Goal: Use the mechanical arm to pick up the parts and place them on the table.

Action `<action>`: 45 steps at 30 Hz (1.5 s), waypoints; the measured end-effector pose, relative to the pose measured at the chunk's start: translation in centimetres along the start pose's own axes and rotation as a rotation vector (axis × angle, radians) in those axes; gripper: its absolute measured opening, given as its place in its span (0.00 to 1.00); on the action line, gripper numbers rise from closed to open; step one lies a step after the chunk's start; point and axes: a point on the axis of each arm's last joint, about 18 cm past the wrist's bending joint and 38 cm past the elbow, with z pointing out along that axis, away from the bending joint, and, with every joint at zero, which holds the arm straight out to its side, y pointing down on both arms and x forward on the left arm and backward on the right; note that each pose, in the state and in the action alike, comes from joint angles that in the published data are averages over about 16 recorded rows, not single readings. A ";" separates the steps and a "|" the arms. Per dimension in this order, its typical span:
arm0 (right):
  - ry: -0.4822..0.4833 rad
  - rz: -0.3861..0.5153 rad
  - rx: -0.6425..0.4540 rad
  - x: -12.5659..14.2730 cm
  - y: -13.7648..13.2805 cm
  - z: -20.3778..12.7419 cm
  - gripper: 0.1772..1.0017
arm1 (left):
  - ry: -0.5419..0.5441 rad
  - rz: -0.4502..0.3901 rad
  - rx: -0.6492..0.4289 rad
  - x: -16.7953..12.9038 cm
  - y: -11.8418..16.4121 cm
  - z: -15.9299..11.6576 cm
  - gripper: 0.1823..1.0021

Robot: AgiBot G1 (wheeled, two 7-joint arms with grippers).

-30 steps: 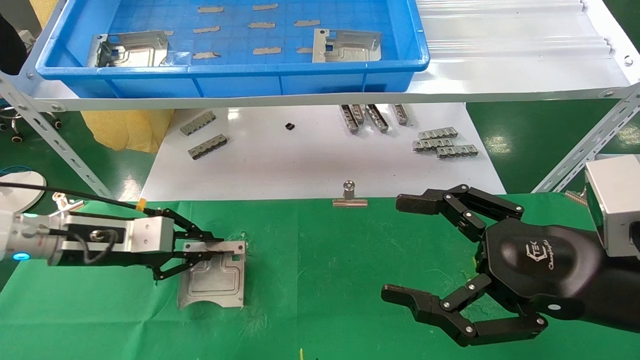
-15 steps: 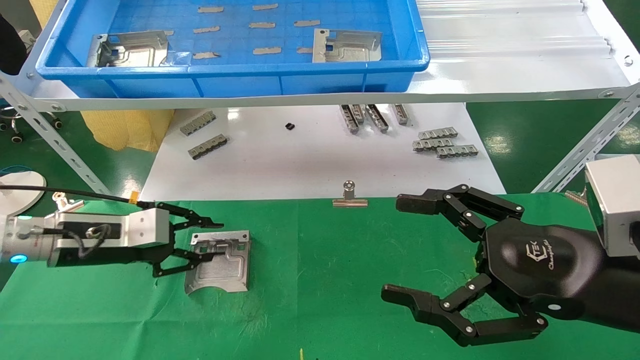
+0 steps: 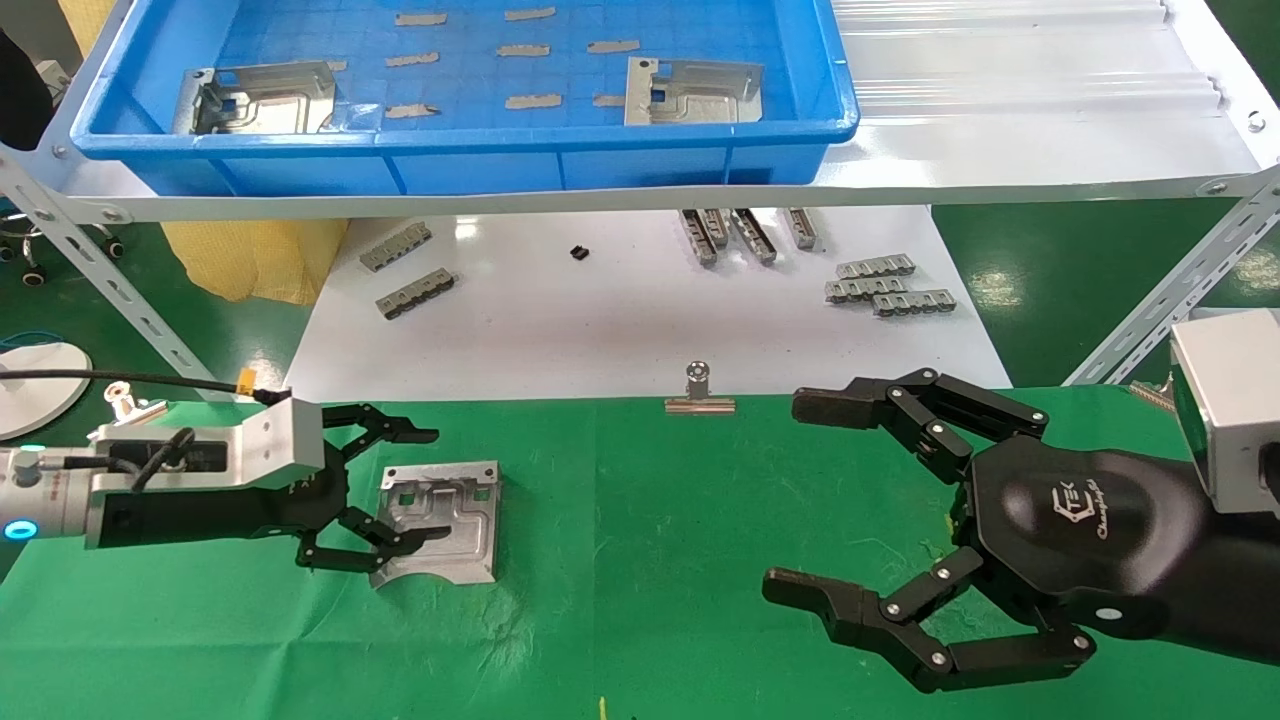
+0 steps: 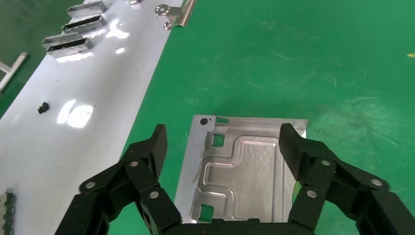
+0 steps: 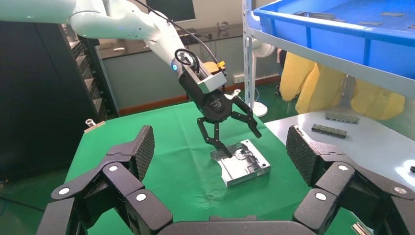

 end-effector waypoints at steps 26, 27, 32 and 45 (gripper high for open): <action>0.000 0.000 0.000 0.0 0.0 0.0 1.00 | -0.021 -0.110 0.234 1.4 -3.7 -0.8 1.00; 0.000 0.000 0.000 0.0 0.0 0.0 1.00 | -0.020 -0.115 0.244 1.5 -3.9 -0.9 1.00; 0.000 0.000 0.000 0.0 0.0 0.0 1.00 | -0.013 -0.137 0.292 2.1 -5.1 -1.6 1.00; 0.000 0.000 0.000 0.0 0.0 0.0 1.00 | 0.030 -0.185 0.400 4.3 -8.6 -3.9 1.00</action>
